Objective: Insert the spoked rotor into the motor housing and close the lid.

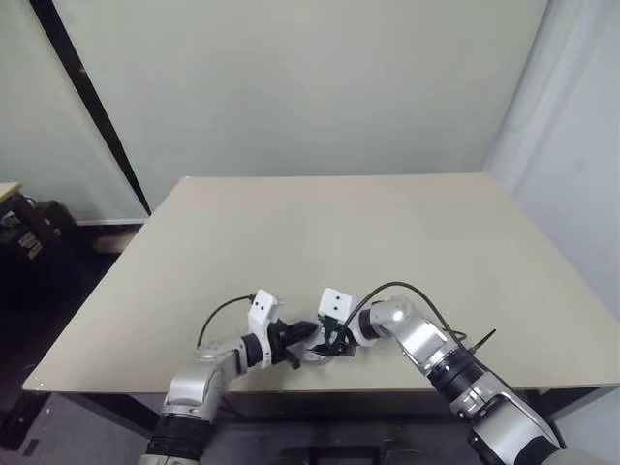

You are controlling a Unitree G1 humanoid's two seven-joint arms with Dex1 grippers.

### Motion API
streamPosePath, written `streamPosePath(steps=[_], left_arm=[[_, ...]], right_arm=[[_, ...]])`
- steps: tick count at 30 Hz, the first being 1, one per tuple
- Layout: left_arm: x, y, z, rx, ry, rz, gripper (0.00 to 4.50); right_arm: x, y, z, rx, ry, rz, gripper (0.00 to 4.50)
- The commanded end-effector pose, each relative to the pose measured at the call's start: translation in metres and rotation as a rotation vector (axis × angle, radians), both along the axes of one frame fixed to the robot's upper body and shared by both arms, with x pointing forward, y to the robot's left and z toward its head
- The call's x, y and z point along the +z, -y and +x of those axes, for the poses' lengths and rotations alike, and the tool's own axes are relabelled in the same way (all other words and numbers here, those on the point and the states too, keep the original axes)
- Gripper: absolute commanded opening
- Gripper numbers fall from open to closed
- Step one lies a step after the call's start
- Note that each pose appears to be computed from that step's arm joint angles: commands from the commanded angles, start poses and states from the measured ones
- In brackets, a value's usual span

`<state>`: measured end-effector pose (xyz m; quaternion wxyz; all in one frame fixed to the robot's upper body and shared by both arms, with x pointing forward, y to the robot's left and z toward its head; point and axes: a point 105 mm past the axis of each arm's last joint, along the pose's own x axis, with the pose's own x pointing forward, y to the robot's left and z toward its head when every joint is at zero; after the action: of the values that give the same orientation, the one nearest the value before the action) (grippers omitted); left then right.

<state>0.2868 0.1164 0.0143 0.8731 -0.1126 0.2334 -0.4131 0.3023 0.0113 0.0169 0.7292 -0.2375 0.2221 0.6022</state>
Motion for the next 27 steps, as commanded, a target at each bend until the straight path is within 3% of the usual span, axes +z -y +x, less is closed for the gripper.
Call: streamPosePath(steps=[1, 15, 25, 27], left_arm=[[0.008, 0.004, 0.0, -0.042, 0.025, 0.02, 0.0], [-0.003, -0.035, -0.008, 0.007, 0.011, 0.17, 0.0], [-0.017, -0.025, -0.01, -0.02, -0.008, 0.214, 0.0], [-0.019, -0.022, -0.009, -0.028, -0.009, 0.219, 0.0]], right_arm=[[-0.003, 0.001, -0.003, 0.005, -0.002, -0.02, 3.17], [-0.006, 0.004, -0.003, -0.003, -0.009, -0.028, 3.17], [-0.006, 0.004, -0.005, -0.006, -0.019, -0.028, 3.17], [-0.005, 0.005, -0.005, -0.006, -0.021, -0.026, 3.92]])
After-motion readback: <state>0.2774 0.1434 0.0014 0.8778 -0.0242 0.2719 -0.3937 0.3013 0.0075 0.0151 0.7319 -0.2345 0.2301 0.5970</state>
